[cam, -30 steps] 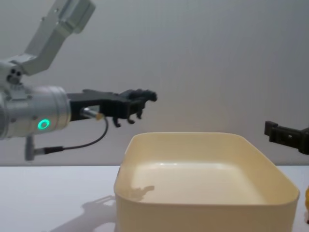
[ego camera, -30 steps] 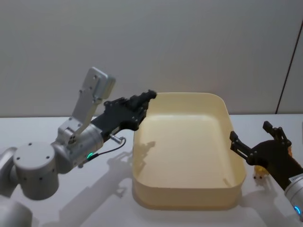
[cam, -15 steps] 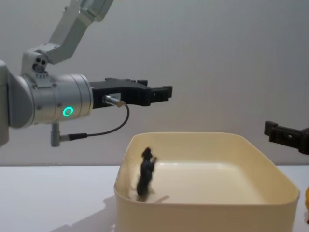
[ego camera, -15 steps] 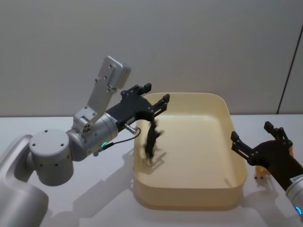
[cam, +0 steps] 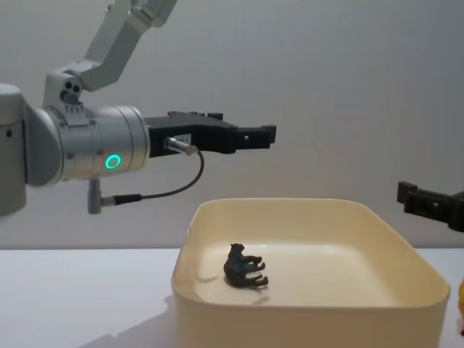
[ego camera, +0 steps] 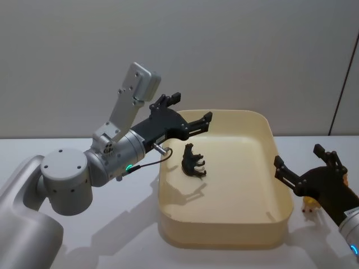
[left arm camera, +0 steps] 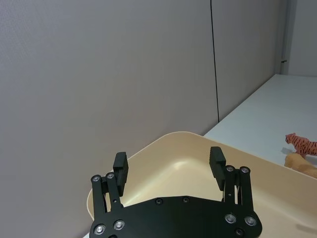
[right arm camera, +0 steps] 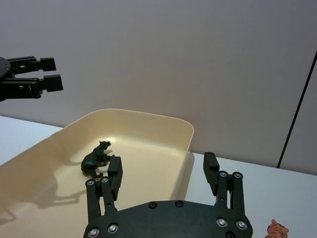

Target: Pick up the toy alternately with two hands and place it into the central storage box.

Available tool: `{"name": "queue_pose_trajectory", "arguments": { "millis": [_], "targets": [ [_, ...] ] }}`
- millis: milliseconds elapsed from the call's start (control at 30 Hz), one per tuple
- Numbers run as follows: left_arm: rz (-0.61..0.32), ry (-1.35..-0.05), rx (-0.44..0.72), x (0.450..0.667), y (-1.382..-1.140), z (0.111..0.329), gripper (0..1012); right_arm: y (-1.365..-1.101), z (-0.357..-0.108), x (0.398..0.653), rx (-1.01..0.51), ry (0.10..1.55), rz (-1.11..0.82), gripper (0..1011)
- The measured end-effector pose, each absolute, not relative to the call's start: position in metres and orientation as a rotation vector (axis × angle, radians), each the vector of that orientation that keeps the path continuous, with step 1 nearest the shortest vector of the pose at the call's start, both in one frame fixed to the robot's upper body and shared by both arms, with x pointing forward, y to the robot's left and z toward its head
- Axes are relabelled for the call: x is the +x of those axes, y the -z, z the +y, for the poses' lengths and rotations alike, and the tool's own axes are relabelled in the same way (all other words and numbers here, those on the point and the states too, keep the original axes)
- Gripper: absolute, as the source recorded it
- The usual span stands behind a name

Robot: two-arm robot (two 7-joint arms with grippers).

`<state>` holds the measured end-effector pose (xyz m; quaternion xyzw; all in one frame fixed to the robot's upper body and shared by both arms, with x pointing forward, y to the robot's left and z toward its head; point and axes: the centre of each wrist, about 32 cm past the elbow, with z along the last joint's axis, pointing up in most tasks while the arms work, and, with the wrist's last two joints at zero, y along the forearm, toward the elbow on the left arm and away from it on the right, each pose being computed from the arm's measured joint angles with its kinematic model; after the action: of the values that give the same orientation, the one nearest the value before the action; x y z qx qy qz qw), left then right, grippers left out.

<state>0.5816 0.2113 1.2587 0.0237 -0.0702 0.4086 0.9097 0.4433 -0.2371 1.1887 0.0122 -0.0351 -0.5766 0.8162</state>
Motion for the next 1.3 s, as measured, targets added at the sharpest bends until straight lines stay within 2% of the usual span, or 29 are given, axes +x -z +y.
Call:
{"name": "queue_pose_trajectory", "arguments": {
  "millis": [1300],
  "targets": [
    [-0.148, -0.833, 0.044, 0.5841, -1.2601, 0.2088, 1002, -1.1887, -0.2371, 0.4433, 0.026, 1.229, -0.075, 1000]
  ]
}}
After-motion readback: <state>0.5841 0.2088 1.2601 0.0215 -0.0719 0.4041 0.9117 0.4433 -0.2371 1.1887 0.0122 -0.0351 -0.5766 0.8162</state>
